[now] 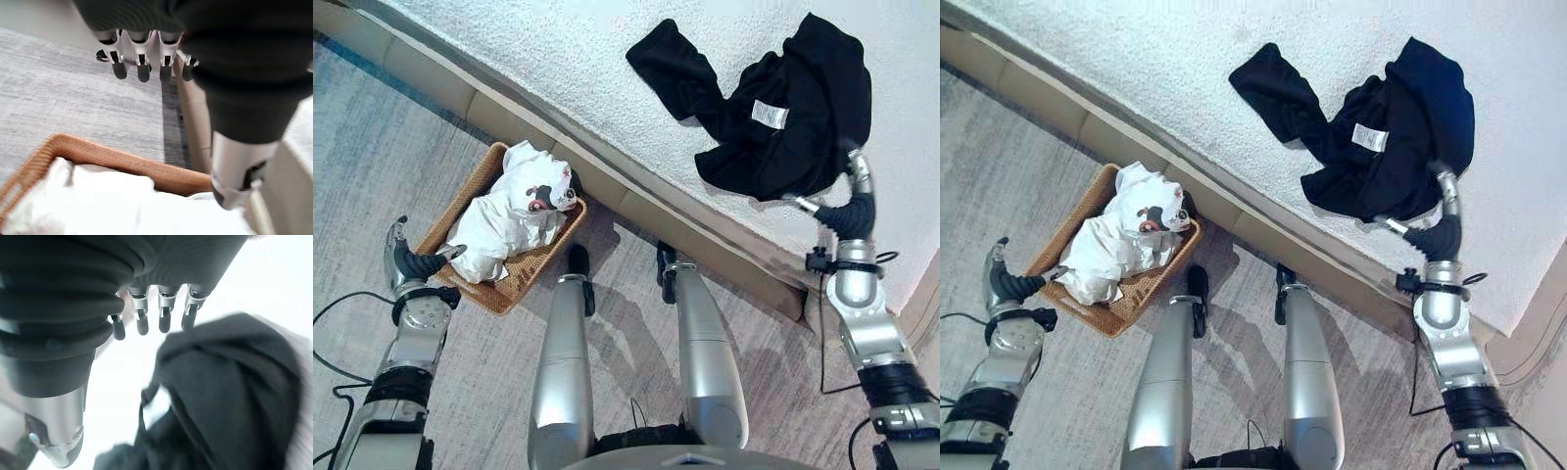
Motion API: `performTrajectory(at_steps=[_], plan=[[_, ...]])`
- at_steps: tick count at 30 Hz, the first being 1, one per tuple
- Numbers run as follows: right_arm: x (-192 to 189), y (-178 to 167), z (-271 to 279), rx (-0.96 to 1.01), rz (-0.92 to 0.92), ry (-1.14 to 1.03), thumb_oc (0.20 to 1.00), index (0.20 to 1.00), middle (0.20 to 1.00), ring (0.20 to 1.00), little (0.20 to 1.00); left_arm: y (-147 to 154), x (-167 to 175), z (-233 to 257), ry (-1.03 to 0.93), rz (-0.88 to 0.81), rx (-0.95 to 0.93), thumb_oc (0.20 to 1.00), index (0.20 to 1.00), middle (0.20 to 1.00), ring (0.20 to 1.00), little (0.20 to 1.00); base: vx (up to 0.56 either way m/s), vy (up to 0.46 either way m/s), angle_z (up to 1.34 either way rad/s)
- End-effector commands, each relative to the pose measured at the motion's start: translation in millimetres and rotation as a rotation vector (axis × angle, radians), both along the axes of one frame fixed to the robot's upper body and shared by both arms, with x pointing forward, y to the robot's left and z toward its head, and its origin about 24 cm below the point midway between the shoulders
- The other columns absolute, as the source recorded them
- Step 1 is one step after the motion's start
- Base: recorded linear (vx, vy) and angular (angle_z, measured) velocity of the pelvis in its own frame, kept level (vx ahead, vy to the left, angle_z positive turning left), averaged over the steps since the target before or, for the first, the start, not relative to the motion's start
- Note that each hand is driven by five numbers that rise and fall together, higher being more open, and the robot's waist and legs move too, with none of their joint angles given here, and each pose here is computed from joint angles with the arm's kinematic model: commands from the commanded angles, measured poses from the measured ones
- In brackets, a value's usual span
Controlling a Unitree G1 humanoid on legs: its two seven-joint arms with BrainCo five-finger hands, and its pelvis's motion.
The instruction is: Pick up clothes into the bucket
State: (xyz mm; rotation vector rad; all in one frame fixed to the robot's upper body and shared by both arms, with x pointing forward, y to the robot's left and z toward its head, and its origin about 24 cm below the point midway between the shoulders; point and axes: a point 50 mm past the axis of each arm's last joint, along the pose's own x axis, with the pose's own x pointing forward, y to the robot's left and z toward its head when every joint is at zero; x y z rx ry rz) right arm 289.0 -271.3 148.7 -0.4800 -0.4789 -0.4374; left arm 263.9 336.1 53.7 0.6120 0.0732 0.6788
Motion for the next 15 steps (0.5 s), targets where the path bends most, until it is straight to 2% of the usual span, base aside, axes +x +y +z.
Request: performTrajectory(at_steps=[1, 2, 3, 5, 6, 7, 11, 12, 15], plan=[[12, -33, 20, -0.054, -0.116, 0.016, 1.000, 1.000, 1.000, 1.000, 1.000, -20, -9, -20, -0.055, -0.075, -0.172, 1.000, 1.000, 1.000, 1.000, 1.000, -0.03, -0.040, 0.09], [13, -33, 20, -0.056, -0.114, 0.015, 1.000, 1.000, 1.000, 1.000, 1.000, -20, -9, -20, -0.056, -0.074, -0.175, 1.000, 1.000, 1.000, 1.000, 1.000, -0.05, -0.067, 0.14], [26, -49, 23, -0.049, -0.172, 0.080, 1.000, 1.000, 1.000, 1.000, 1.000, -31, -16, -43, -0.023, -0.100, -0.312, 1.000, 1.000, 1.000, 1.000, 1.000, -0.03, -0.038, 0.16], [35, -57, 26, -0.031, -0.196, 0.113, 1.000, 1.000, 1.000, 1.000, 1.000, -38, -20, -56, 0.007, -0.103, -0.359, 1.000, 1.000, 1.000, 1.000, 1.000, -0.04, -0.060, 0.29], [45, -76, 45, -0.105, -0.279, 0.172, 1.000, 1.000, 1.000, 1.000, 1.000, -50, -31, -81, 0.137, -0.130, -0.364, 1.000, 1.000, 1.000, 1.000, 1.000, -0.05, -0.092, 0.29], [46, -85, 49, -0.140, -0.327, 0.212, 1.000, 1.000, 1.000, 1.000, 1.000, -59, -34, -90, 0.181, -0.160, -0.369, 1.000, 1.000, 1.000, 1.000, 1.000, -0.04, -0.111, 0.23], [44, -112, 50, -0.140, -0.451, 0.316, 1.000, 1.000, 1.000, 1.000, 1.000, -84, -45, -114, 0.281, -0.217, -0.446, 1.000, 1.000, 1.000, 1.000, 1.000, -0.02, -0.094, 0.34], [38, -126, 48, -0.172, -0.508, 0.403, 1.000, 1.000, 1.000, 1.000, 1.000, -98, -51, -123, 0.343, -0.291, -0.455, 1.000, 1.000, 1.000, 1.000, 1.000, -0.01, -0.082, 0.42], [29, -139, 36, -0.140, -0.548, 0.479, 1.000, 1.000, 1.000, 1.000, 1.000, -116, -58, -132, 0.398, -0.364, -0.479, 1.000, 1.000, 1.000, 1.000, 1.000, 0.00, -0.073, 0.45]])
